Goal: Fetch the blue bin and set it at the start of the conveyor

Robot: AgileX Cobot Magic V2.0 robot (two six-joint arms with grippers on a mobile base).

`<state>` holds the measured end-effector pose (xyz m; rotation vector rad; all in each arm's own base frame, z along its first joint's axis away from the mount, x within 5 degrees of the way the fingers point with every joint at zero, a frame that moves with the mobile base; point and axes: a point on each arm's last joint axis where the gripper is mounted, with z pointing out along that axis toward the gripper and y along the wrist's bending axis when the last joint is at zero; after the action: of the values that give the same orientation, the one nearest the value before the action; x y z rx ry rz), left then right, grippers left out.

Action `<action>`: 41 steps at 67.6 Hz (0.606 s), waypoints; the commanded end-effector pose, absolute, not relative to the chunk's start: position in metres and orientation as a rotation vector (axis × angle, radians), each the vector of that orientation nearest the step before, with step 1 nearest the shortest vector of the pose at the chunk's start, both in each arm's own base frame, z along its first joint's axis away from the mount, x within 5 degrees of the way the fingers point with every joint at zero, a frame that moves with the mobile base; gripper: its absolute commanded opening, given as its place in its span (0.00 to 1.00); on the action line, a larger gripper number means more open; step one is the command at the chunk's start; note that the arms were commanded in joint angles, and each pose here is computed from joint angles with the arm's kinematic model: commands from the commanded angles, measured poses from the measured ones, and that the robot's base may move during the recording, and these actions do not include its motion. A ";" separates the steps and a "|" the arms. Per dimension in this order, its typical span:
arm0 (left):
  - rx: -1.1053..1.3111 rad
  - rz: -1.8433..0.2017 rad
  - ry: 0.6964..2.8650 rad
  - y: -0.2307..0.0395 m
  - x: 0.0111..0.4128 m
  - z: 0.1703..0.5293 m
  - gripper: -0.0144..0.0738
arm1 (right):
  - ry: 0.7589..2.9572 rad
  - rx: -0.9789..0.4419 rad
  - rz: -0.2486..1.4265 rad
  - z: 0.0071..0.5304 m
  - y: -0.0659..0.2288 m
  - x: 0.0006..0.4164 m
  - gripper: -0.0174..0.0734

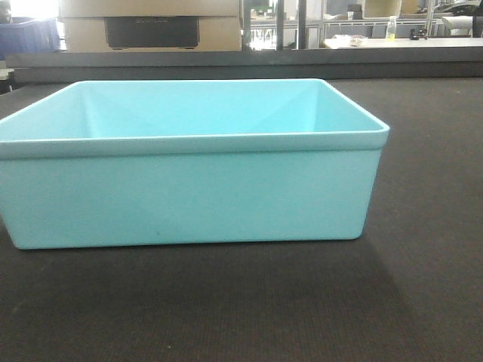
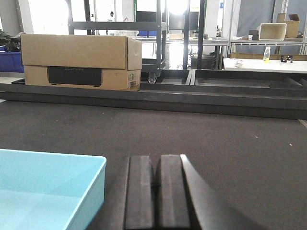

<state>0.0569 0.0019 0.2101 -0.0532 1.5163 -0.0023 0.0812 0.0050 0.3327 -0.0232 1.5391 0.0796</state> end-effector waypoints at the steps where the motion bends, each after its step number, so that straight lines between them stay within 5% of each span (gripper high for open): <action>1: -0.058 -0.004 1.489 0.002 0.056 0.213 0.04 | 1.510 -0.032 0.070 0.335 0.005 0.080 0.01; 19: -0.058 -0.004 1.489 0.002 0.056 0.213 0.04 | 1.546 -0.060 -0.026 0.325 0.002 0.080 0.01; 41: -0.058 -0.004 1.489 0.002 0.056 0.213 0.04 | 1.523 0.097 -0.124 0.239 -0.008 0.061 0.01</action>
<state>0.0569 0.0019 0.2101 -0.0532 1.5163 -0.0023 0.0651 -0.0073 0.2532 0.0846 1.5689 -0.1007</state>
